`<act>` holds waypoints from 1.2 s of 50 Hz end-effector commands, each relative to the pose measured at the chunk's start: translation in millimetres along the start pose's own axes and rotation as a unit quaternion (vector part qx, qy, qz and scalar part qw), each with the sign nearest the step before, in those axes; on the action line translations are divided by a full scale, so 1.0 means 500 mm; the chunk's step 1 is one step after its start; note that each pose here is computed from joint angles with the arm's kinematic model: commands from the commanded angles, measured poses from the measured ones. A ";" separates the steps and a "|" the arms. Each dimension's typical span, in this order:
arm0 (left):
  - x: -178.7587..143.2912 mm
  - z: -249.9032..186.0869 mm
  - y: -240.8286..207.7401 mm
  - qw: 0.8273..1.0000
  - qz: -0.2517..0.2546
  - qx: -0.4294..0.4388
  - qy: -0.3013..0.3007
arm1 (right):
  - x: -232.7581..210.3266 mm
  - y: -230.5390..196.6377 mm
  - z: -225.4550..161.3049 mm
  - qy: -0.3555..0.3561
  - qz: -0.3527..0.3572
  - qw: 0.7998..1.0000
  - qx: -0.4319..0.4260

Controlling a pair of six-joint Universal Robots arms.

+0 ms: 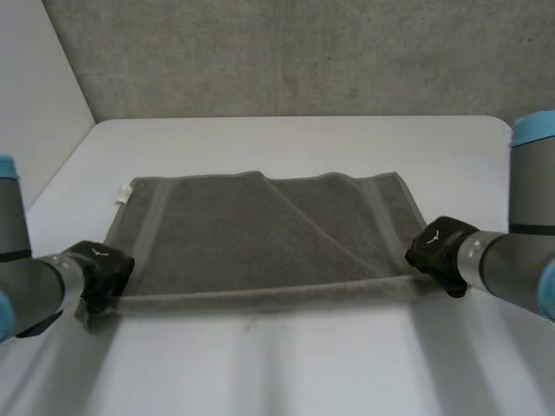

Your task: Fold the towel.

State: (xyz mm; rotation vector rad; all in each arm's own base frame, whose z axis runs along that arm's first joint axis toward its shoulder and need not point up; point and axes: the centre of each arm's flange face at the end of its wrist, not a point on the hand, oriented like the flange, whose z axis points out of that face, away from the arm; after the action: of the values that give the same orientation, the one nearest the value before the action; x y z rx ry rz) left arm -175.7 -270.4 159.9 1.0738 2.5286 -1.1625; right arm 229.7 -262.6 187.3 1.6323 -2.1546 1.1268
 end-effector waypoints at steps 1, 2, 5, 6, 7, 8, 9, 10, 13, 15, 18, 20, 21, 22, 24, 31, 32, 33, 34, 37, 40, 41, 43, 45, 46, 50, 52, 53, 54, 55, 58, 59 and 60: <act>-0.048 0.060 -0.111 0.991 0.011 0.112 -0.067 | 0.068 -0.073 0.045 0.115 -0.004 0.990 0.083; -0.049 0.060 -0.111 0.991 0.011 0.112 -0.067 | 0.098 -0.095 0.054 0.155 -0.001 0.982 0.112; -0.094 0.055 -0.210 0.969 0.014 0.208 -0.129 | 0.169 -0.149 0.057 0.249 0.003 0.952 0.180; -0.117 0.039 -0.271 0.950 0.015 0.267 -0.163 | 0.169 -0.149 0.057 0.249 0.003 0.951 0.180; -0.117 0.039 -0.272 0.949 0.015 0.268 -0.164 | 0.213 -0.182 0.045 0.307 0.007 0.926 0.219; -0.143 0.013 -0.335 0.922 0.010 0.332 -0.198 | 0.260 -0.215 0.022 0.372 0.014 0.891 0.259; -0.174 -0.022 -0.397 0.886 -0.001 0.400 -0.233 | 0.260 -0.215 0.021 0.372 0.014 0.891 0.260; -0.174 -0.023 -0.398 0.886 -0.001 0.400 -0.234 | 0.300 -0.243 -0.008 0.429 0.019 0.853 0.297; -0.236 -0.111 -0.495 0.795 -0.044 0.531 -0.290 | 0.359 -0.289 -0.084 0.519 0.025 0.771 0.368; -0.274 -0.168 -0.531 0.727 -0.100 0.606 -0.307 | 0.372 -0.302 -0.114 0.545 0.027 0.741 0.392; -0.285 -0.177 -0.534 0.708 -0.123 0.624 -0.306 | 0.366 -0.305 -0.127 0.544 0.035 0.734 0.405; -0.275 -0.156 -0.517 0.725 -0.150 0.612 -0.279 | 0.356 -0.297 -0.116 0.530 0.038 0.746 0.401; -0.275 -0.156 -0.517 0.725 -0.150 0.612 -0.278 | 0.339 -0.288 -0.101 0.509 0.042 0.763 0.396; -0.260 -0.132 -0.495 0.750 -0.157 0.588 -0.260 | 0.339 -0.288 -0.101 0.509 0.042 0.763 0.396; -0.242 -0.103 -0.467 0.776 -0.161 0.560 -0.243 | 0.308 -0.264 -0.072 0.463 0.043 0.798 0.384; -0.117 0.050 -0.280 0.886 -0.154 0.409 -0.153 | 0.204 -0.209 0.002 0.339 0.019 0.867 0.364; -0.117 0.050 -0.280 0.887 -0.154 0.409 -0.153 | 0.176 -0.194 0.023 0.309 0.012 0.881 0.359; -0.091 0.071 -0.241 0.900 -0.154 0.383 -0.139 | 0.148 -0.178 0.042 0.282 0.005 0.893 0.350; -0.068 0.088 -0.200 0.912 -0.156 0.357 -0.128 | 0.148 -0.178 0.043 0.282 0.005 0.893 0.350; -0.024 0.114 -0.139 0.928 -0.148 0.323 -0.112 | 0.083 -0.136 0.089 0.217 0.007 0.922 0.321; 0.016 0.147 -0.078 0.947 -0.125 0.280 -0.099 | 0.026 -0.096 0.127 0.162 0.009 0.945 0.284; 0.017 0.147 -0.077 0.947 -0.125 0.280 -0.099 | 0.006 -0.081 0.139 0.142 0.008 0.953 0.268; 0.029 0.154 -0.057 0.954 -0.107 0.262 -0.097 | -0.010 -0.069 0.145 0.127 0.003 0.959 0.254; 0.043 0.154 -0.033 0.964 -0.068 0.238 -0.097 | -0.019 -0.062 0.146 0.117 -0.002 0.963 0.242; 0.043 0.154 -0.033 0.964 -0.067 0.238 -0.097 | -0.021 -0.058 0.140 0.112 -0.006 0.967 0.230; 0.058 0.121 -0.011 0.976 -0.006 0.200 -0.091 | -0.019 -0.053 0.114 0.094 -0.007 0.974 0.205; 0.057 0.097 -0.008 0.979 0.010 0.184 -0.088 | -0.002 -0.036 0.074 0.075 0.007 0.984 0.161; 0.051 0.071 -0.004 0.983 0.023 0.164 -0.083 | -0.002 -0.035 0.074 0.075 0.008 0.984 0.161; 0.047 0.050 0.003 0.986 0.025 0.144 -0.078 | 0.003 -0.022 0.054 0.059 0.017 0.990 0.130; 0.047 0.050 0.003 0.986 0.025 0.144 -0.078 | 0.002 -0.004 0.033 0.036 0.027 0.995 0.092; 0.038 -0.021 0.016 0.993 0.022 0.098 -0.058 | -0.022 0.032 -0.021 -0.038 0.029 0.999 0.013; 0.036 -0.057 0.026 0.996 0.018 0.070 -0.045 | -0.022 0.032 -0.021 -0.038 0.029 0.999 0.013; 0.036 -0.057 0.026 0.996 0.018 0.070 -0.045 | -0.032 0.048 -0.053 -0.073 0.024 0.997 -0.019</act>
State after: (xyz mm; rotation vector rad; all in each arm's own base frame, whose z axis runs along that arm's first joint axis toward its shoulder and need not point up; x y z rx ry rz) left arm -196.6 -276.2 129.8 1.0463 2.2520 -1.5794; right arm 241.7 -276.5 171.1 1.6111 -2.0815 1.4547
